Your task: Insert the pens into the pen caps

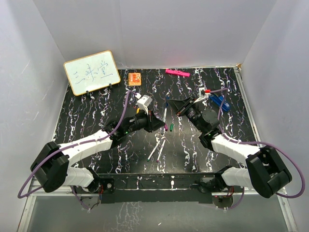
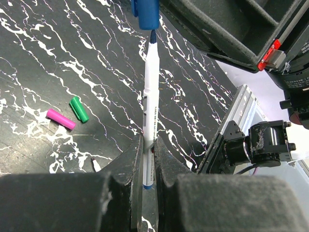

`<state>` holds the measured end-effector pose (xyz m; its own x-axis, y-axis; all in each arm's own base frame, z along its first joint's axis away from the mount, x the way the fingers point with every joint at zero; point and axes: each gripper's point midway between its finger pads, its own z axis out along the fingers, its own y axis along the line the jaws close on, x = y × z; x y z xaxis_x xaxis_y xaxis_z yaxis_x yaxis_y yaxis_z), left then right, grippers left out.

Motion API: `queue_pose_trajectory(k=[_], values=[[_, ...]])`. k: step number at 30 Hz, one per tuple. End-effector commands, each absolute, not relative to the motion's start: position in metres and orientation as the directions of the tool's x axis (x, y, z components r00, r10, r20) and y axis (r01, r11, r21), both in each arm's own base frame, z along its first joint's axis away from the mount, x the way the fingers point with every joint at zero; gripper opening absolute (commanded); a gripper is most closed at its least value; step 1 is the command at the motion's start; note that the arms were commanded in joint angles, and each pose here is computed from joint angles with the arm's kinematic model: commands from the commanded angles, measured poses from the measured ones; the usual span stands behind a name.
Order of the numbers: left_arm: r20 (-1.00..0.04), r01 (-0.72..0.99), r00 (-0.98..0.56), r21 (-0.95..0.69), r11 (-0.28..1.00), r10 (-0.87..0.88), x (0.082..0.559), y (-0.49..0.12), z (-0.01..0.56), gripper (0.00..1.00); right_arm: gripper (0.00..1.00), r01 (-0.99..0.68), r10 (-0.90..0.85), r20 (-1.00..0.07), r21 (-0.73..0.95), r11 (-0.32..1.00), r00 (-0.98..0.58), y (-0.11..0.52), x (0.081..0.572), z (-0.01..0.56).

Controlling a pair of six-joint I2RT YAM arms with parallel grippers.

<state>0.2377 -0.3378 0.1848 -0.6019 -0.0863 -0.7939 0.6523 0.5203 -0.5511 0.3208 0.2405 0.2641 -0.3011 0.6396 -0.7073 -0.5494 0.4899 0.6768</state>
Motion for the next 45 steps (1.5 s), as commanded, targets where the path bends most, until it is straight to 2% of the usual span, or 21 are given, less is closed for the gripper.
queue_pose_trajectory(k=[1, 32, 45], values=[[-0.804, 0.663, -0.585, -0.549, 0.509, -0.105, 0.242, -0.340, 0.191, 0.00, 0.00, -0.604, 0.665, -0.703, 0.651, 0.460, -0.252, 0.241, 0.316, 0.287], [-0.824, 0.653, -0.528, -0.548, 0.524, -0.204, 0.252, -0.334, 0.214, 0.00, 0.00, -0.608, 0.612, -0.734, 0.638, 0.473, -0.294, 0.249, 0.305, 0.270], [-0.813, 0.668, -0.449, -0.580, 0.466, -0.369, 0.259, -0.332, 0.258, 0.00, 0.00, -0.646, 0.506, -0.787, 0.596, 0.477, -0.353, 0.278, 0.290, 0.245]])
